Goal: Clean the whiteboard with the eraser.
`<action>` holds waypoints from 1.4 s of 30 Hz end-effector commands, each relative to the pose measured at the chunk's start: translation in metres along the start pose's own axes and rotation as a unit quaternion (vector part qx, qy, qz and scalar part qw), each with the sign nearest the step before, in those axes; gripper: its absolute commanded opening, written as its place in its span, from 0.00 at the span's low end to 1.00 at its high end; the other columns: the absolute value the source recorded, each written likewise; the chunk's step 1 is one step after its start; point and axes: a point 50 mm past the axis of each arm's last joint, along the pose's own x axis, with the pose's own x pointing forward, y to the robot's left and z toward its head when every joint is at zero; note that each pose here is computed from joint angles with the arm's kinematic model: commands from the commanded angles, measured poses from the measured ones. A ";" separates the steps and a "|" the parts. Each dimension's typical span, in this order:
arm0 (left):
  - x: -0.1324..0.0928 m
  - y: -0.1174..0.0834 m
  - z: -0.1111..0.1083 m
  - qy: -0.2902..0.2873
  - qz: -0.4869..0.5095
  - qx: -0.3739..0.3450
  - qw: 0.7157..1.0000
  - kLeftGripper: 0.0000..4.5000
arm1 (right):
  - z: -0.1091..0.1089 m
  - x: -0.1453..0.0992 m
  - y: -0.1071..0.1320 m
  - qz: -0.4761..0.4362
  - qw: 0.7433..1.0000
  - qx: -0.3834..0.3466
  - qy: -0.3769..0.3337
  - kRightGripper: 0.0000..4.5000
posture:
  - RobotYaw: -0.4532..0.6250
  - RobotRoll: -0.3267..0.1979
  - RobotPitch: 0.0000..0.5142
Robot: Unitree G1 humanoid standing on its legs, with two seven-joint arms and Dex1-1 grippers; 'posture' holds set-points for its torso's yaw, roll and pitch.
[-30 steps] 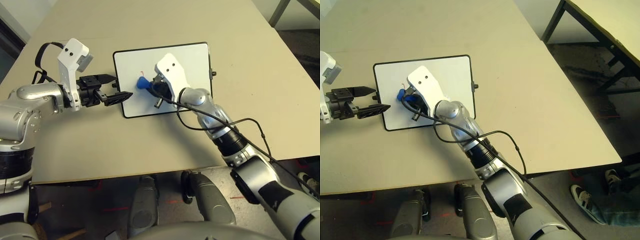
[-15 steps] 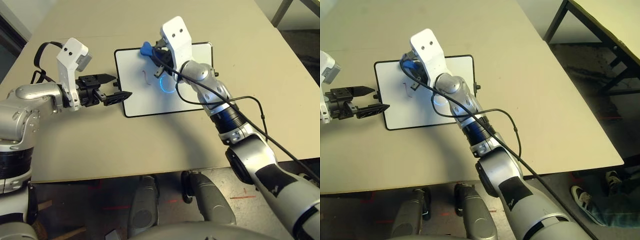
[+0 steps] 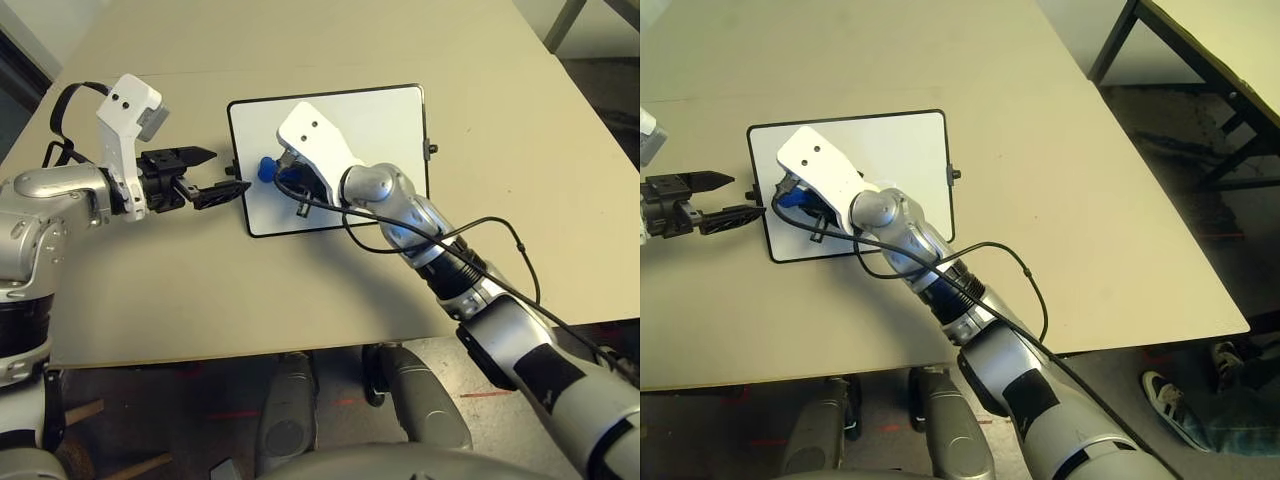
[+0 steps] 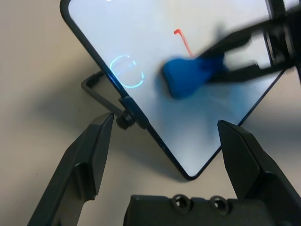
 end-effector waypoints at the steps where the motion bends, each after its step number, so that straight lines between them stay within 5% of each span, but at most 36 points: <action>1: -0.003 0.003 -0.004 0.003 0.006 -0.003 1.000 1.00 | 0.002 0.002 -0.019 -0.045 0.999 0.012 -0.002 0.13 | 0.41 0.62 0.38; 5: -0.003 0.002 -0.005 0.003 0.005 -0.004 1.000 1.00 | 0.004 0.004 -0.023 -0.055 0.998 0.012 -0.009 0.13 | 0.41 0.62 0.39; 17: 0.000 -0.003 -0.004 0.001 -0.004 -0.007 1.000 1.00 | -0.025 0.000 0.019 0.042 0.997 -0.008 0.059 0.13 | 0.41 0.62 0.40; 22: 0.001 -0.005 -0.003 0.001 -0.005 -0.006 1.000 1.00 | -0.019 0.002 0.007 0.025 0.998 -0.010 0.058 0.13 | 0.41 0.62 0.40; 28: 0.001 -0.007 -0.003 0.002 -0.007 -0.006 1.000 1.00 | 0.000 0.003 -0.035 -0.066 0.997 -0.005 0.033 0.13 | 0.42 0.62 0.39; 33: 0.001 -0.009 -0.002 0.000 -0.008 -0.008 1.000 1.00 | -0.004 0.004 -0.041 -0.078 0.996 -0.002 0.041 0.13 | 0.42 0.62 0.39; 42: 0.002 -0.010 -0.001 -0.001 -0.009 -0.009 1.000 1.00 | -0.028 0.000 0.007 0.043 0.992 -0.030 0.113 0.13 | 0.42 0.62 0.39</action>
